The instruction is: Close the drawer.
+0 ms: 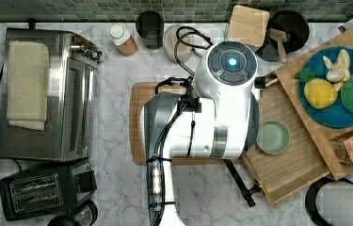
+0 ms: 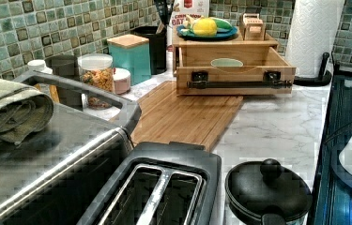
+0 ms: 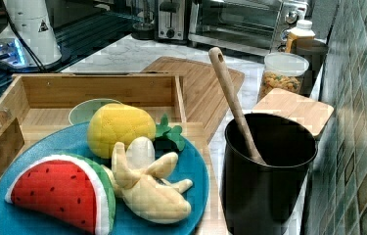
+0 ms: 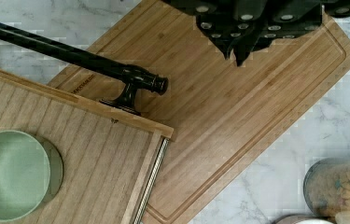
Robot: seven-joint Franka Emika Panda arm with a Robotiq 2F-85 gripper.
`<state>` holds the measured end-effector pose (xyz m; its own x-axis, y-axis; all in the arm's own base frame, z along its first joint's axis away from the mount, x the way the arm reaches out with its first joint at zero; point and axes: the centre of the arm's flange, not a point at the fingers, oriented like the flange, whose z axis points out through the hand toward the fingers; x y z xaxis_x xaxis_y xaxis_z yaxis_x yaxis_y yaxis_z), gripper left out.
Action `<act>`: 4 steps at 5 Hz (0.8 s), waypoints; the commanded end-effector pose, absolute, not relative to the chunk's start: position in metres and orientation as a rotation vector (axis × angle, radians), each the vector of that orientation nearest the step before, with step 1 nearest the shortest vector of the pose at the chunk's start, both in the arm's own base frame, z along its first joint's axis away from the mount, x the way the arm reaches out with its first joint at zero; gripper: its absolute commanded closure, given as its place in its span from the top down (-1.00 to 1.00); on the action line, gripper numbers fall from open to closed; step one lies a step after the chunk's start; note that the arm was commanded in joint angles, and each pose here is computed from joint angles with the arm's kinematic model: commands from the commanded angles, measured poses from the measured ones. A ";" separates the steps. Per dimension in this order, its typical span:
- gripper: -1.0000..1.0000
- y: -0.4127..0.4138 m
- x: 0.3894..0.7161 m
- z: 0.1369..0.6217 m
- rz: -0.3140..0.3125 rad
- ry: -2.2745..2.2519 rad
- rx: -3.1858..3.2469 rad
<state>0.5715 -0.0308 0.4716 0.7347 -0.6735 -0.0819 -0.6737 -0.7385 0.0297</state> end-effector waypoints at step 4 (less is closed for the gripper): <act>-1.00 0.008 0.510 0.423 0.010 0.604 -3.038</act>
<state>0.5387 -0.0339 0.4108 0.8394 -0.5423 -0.0367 -0.5433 -0.8393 -0.0221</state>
